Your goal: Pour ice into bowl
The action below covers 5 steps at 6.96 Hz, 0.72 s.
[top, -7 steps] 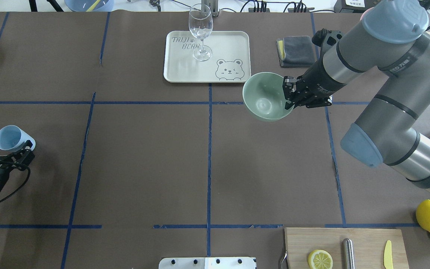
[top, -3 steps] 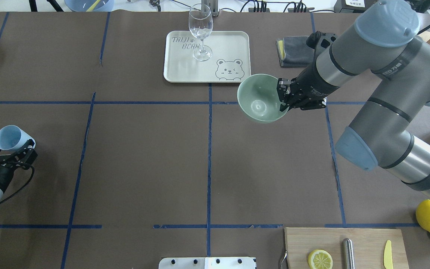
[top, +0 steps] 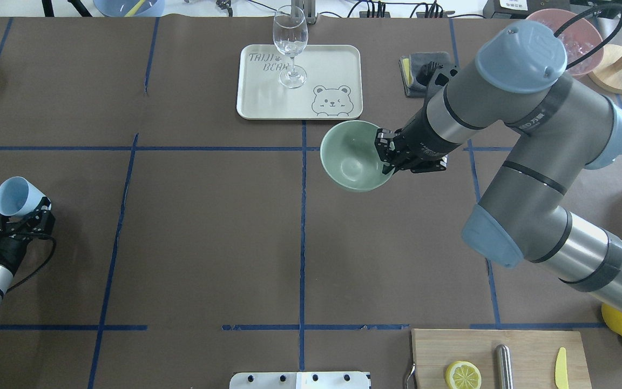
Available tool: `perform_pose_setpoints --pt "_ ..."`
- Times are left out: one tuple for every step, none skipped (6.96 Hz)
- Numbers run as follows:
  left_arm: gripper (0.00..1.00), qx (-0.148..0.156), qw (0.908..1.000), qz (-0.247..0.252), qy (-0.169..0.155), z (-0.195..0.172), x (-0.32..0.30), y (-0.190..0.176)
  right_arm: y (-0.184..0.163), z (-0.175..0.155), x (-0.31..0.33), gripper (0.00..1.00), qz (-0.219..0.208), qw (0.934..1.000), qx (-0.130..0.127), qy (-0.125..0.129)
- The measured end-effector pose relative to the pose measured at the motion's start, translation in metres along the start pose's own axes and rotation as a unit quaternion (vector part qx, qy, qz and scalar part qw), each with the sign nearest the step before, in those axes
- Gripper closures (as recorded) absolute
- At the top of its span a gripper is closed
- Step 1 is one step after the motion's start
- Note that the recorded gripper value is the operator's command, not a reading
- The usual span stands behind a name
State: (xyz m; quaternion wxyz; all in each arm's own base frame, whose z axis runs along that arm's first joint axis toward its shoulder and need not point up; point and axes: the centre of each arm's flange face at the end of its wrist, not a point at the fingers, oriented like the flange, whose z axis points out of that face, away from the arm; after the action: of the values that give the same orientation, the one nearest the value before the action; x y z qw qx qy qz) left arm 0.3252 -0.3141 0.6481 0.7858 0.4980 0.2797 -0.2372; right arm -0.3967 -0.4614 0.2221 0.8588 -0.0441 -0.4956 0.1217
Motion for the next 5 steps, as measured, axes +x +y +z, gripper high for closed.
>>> perform_pose_setpoints --pt "1.0 0.007 1.0 -0.001 -0.006 0.005 -0.004 -0.01 0.01 0.005 -0.012 1.0 -0.001 1.0 -0.002 -0.002" --pt "1.0 0.019 0.9998 0.005 -0.004 0.009 -0.005 -0.03 0.022 0.014 -0.026 1.0 -0.007 1.0 -0.001 -0.001" --pt "1.0 0.033 0.9992 0.02 0.007 0.01 -0.003 -0.056 0.036 0.03 -0.051 1.0 -0.014 0.9999 0.006 0.007" --pt "1.0 0.043 0.9986 0.023 0.021 0.008 0.002 -0.077 0.05 0.055 -0.09 1.0 -0.016 0.9996 0.014 0.018" --pt "1.0 0.045 0.9983 0.018 0.033 0.006 0.008 -0.094 0.064 0.086 -0.133 1.0 -0.015 0.9992 0.019 0.031"
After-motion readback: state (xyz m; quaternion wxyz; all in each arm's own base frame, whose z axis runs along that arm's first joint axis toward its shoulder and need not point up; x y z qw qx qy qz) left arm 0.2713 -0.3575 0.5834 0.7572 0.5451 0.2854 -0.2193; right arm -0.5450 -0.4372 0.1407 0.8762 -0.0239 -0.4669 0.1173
